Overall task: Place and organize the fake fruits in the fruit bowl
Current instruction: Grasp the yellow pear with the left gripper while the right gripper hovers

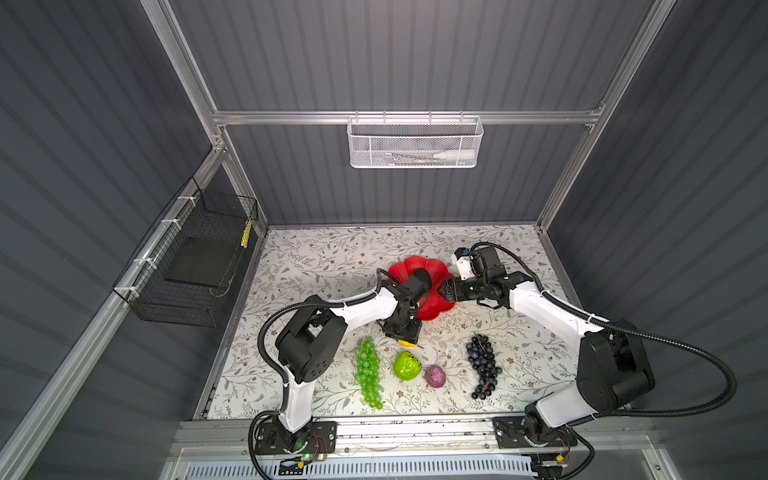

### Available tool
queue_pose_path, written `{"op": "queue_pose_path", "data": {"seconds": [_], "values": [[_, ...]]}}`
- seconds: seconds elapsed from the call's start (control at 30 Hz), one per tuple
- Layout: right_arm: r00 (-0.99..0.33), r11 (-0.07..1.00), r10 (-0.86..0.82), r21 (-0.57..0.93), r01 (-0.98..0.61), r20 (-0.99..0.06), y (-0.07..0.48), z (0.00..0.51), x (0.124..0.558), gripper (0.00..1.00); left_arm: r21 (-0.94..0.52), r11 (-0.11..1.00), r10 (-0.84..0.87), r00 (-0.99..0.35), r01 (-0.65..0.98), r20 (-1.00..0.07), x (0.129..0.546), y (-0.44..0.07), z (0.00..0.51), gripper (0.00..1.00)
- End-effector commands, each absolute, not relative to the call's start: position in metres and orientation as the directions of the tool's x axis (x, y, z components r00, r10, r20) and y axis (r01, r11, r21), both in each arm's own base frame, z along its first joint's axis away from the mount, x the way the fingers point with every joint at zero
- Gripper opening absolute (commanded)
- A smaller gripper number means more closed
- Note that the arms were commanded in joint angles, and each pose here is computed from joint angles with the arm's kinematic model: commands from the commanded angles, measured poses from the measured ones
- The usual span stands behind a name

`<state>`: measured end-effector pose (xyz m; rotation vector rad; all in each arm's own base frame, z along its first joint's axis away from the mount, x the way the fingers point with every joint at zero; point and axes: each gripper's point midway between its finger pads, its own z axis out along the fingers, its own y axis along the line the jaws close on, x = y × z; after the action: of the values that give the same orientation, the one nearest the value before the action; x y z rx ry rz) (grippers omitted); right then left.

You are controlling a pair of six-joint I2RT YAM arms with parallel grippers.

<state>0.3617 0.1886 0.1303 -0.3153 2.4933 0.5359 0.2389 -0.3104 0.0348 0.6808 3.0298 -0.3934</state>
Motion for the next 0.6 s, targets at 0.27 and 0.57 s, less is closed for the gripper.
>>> {"op": "queue_pose_path", "data": {"seconds": [0.27, 0.57], "values": [[-0.802, 0.885, -0.1, 0.316, -0.342, -0.589, 0.194, 0.145, 0.371, 0.8, -0.33, 0.857, 0.369, -0.919, 0.395, -0.141, 0.245, -0.298, 0.094, 0.39], [-0.784, 0.873, -0.078, 0.338, -0.352, -0.616, 0.199, 0.158, 0.377, 0.8, -0.367, 0.852, 0.272, -0.915, 0.373, -0.297, 0.313, -0.295, 0.152, 0.39]]}}
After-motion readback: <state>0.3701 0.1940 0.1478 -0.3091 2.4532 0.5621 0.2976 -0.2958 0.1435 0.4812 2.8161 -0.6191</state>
